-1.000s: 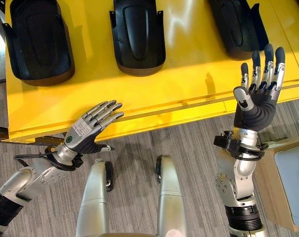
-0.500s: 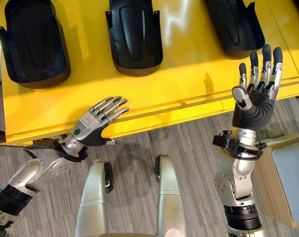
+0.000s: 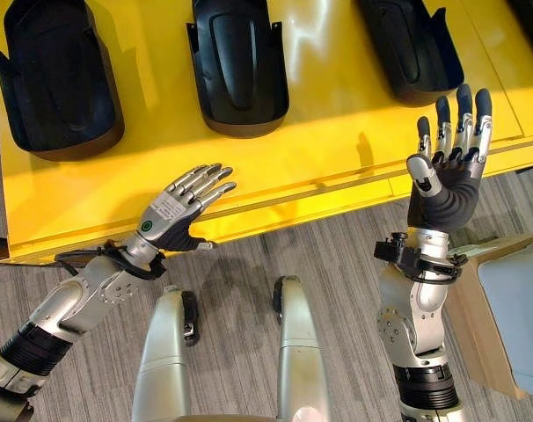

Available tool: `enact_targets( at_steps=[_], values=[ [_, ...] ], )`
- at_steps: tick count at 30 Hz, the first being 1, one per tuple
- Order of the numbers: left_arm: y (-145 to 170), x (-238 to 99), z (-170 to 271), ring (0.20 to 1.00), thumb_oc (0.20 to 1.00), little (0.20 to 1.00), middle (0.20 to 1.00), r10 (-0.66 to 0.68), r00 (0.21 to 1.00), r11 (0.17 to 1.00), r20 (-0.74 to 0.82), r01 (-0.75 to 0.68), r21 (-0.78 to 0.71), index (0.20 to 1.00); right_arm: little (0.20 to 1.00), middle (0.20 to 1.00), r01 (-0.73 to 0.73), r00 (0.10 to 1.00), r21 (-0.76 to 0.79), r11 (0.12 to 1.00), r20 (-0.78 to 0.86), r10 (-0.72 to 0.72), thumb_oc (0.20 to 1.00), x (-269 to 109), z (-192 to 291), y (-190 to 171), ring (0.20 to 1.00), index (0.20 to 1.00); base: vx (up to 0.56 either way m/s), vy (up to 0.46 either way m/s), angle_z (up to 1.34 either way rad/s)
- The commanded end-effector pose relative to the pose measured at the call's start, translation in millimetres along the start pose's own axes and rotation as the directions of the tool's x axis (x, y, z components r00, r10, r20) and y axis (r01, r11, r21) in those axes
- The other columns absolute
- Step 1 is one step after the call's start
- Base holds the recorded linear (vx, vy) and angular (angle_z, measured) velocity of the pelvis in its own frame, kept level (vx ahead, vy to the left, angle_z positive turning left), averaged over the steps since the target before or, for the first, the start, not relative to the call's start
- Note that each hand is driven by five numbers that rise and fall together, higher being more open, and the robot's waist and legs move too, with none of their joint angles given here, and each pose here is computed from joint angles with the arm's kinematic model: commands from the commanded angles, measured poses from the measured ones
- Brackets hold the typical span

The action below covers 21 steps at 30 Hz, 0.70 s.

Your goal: Move parts from the plastic box to the shelf.

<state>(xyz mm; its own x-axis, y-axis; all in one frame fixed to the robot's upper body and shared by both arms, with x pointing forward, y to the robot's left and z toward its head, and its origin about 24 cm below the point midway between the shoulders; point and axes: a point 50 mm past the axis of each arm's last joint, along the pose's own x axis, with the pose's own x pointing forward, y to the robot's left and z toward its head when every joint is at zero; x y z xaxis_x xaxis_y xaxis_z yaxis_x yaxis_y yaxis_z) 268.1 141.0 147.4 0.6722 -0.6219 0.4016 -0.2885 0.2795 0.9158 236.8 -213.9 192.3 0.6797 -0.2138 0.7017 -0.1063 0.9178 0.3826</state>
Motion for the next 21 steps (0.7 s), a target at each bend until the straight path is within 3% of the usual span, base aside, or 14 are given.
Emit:
enact_targets(
  at_steps=[1,21],
  values=[
    [7.9,21.9,-0.6,1.000,1.000,1.000,1.000,0.052,0.998,0.998,0.027,-0.053,0.030,1.000,1.000,1.000,-0.060,0.989,0.044,0.997,0.139,0.053,1.000,11.4,19.7,14.7,1.000,1.000,0.00,-0.004,-0.04],
    [29.2,84.0,16.7,1.000,1.000,1.000,1.000,0.126,0.983,0.984,0.135,-0.142,0.111,1.000,1.000,1.000,-0.067,0.993,0.057,0.996,0.103,0.061,1.000,12.5,13.9,14.5,1.000,1.000,0.00,0.000,0.00]
  ],
)
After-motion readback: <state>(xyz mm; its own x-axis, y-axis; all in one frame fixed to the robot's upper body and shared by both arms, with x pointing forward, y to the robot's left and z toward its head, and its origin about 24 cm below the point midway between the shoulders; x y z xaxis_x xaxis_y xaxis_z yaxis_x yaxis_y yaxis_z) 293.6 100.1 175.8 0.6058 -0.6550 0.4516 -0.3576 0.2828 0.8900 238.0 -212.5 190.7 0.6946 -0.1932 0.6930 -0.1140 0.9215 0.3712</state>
